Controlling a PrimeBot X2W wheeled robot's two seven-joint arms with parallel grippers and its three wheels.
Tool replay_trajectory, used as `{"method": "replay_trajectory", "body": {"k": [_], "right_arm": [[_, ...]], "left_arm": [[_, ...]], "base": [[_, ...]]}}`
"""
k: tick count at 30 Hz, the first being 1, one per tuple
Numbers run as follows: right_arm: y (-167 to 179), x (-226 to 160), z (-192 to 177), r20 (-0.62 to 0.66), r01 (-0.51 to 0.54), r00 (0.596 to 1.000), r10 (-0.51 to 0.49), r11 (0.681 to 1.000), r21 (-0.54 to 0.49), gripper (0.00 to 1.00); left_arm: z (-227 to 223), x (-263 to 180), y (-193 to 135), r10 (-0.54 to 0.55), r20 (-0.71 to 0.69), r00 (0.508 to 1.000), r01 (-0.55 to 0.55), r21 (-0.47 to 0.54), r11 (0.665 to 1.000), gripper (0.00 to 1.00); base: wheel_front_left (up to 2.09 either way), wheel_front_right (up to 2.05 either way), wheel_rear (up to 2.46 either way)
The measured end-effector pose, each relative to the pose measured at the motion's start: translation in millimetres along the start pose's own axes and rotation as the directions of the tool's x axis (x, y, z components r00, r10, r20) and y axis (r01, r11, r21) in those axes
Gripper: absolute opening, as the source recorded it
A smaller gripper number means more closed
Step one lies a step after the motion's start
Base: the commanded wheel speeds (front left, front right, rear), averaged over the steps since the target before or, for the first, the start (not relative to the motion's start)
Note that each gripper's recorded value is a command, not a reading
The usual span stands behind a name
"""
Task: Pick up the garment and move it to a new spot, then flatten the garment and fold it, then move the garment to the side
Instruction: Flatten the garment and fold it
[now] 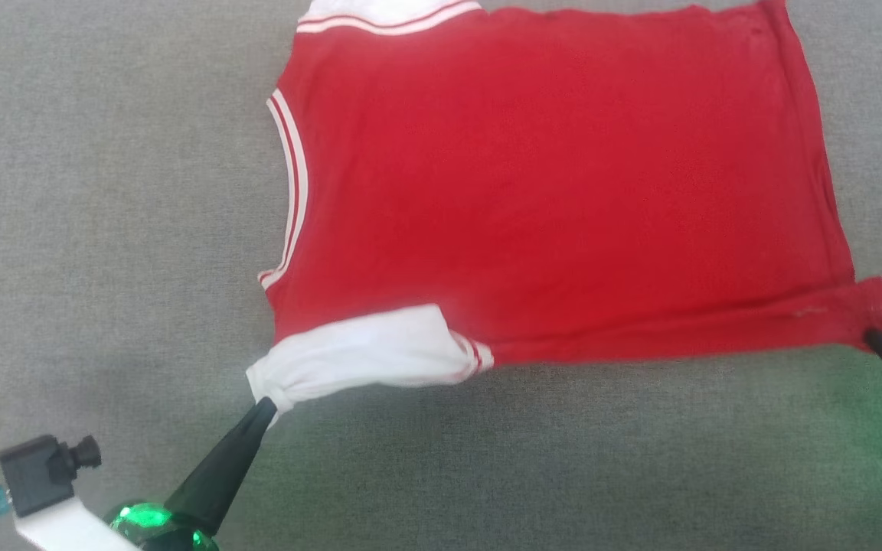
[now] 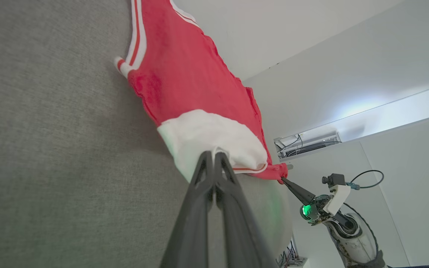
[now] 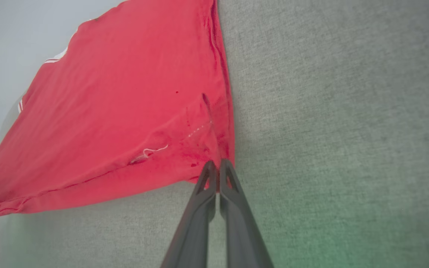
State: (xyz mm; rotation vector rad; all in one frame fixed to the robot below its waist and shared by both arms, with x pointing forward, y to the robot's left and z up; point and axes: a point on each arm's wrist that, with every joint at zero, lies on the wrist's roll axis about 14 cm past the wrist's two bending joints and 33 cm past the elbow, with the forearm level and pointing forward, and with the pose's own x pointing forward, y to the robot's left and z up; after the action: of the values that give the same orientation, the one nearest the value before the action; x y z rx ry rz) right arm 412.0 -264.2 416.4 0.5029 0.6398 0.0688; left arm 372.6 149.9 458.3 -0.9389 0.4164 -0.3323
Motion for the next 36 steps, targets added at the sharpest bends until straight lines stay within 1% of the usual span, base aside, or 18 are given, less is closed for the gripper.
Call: {"method": "replay_trajectory", "body": {"k": [3, 7, 8, 9, 13, 16, 18, 22, 27, 30, 32, 34, 36], "right_arm": [[5.5, -14.2, -8.5, -0.014, -0.007, 1.0, 0.007, 1.0, 0.007, 0.0], [11.5, -17.1, -1.0, 0.017, -0.015, 1.0, 0.015, 1.0, 0.006, 0.0], [13.6, -16.4, 2.5, 0.027, -0.019, 0.999, 0.019, 1.0, 0.008, 0.0], [22.0, -11.5, 13.5, 0.061, -0.042, 0.997, 0.041, 0.999, 0.009, 0.0], [31.3, 2.0, 41.8, 0.129, -0.059, 0.99, 0.059, 0.998, -0.009, 0.0], [32.5, 13.9, 59.9, 0.169, -0.054, 0.984, 0.055, 0.999, -0.011, 0.0], [31.8, 21.8, 69.1, 0.191, -0.048, 0.98, 0.049, 0.999, -0.008, 0.0], [30.2, 39.1, 72.5, 0.193, -0.035, 0.981, 0.035, 0.999, -0.007, 0.0], [23.7, 64.6, 68.8, 0.188, -0.015, 0.982, 0.011, 1.0, 0.016, 0.0], [19.6, 80.7, 60.7, 0.165, 0.002, 0.986, -0.004, 1.0, 0.011, 0.0], [14.3, 89.8, 52.0, 0.138, 0.022, 0.99, -0.021, 1.0, -0.008, 0.0], [10.6, 96.6, 44.2, 0.114, 0.039, 0.993, -0.034, 0.998, -0.047, 0.0], [9.9, 100.7, 40.9, 0.108, 0.043, 0.993, -0.036, 0.997, -0.07, 0.0]], "left_arm": [[0.7, -7.4, -3.8, -0.004, 0.005, 1.0, 0.004, 0.009, 1.0, 0.0], [3.8, -1.9, -11.7, -0.039, 0.003, 0.999, 0.039, 0.038, 0.999, 0.0], [6.5, 2.7, -16.7, -0.061, 0.005, 0.998, 0.061, 0.056, 0.997, 0.0], [15.3, 15.7, -29.0, -0.114, 0.007, 0.993, 0.113, 0.085, 0.99, 0.0], [40.9, 46.0, -45.5, -0.185, 0.025, 0.982, 0.18, 0.146, 0.973, 0.0], [63.9, 69.7, -54.6, -0.22, 0.055, 0.974, 0.208, 0.176, 0.962, 0.0], [75.3, 84.2, -54.0, -0.221, 0.069, 0.973, 0.205, 0.185, 0.961, 0.0], [92.7, 108.3, -31.9, -0.162, 0.097, 0.982, 0.139, 0.209, 0.968, 0.0], [93.0, 135.7, 7.9, -0.061, 0.091, 0.994, 0.04, 0.215, 0.976, 0.0], [88.7, 148.5, 32.6, -0.002, 0.086, 0.996, -0.017, 0.22, 0.975, 0.0], [81.1, 153.9, 51.0, 0.041, 0.058, 0.997, -0.055, 0.271, 0.961, 0.0], [67.8, 155.6, 68.9, 0.086, 0.003, 0.996, -0.082, 0.344, 0.935, 0.0], [62.7, 159.7, 73.6, 0.097, -0.011, 0.995, -0.086, 0.358, 0.93, 0.0]], "base": [[0.0, 0.0, 0.0], [0.0, 0.0, 0.0], [0.0, 0.0, 0.0], [0.0, 0.0, 0.0], [0.0, 0.0, 0.0], [0.0, 0.0, 0.0], [0.0, 0.0, 0.0], [0.0, 0.0, 0.0], [0.0, 0.0, 0.0], [0.0, 0.0, 0.0], [0.0, 0.0, 0.0], [0.0, 0.0, 0.0], [0.0, 0.0, 0.0]]}}
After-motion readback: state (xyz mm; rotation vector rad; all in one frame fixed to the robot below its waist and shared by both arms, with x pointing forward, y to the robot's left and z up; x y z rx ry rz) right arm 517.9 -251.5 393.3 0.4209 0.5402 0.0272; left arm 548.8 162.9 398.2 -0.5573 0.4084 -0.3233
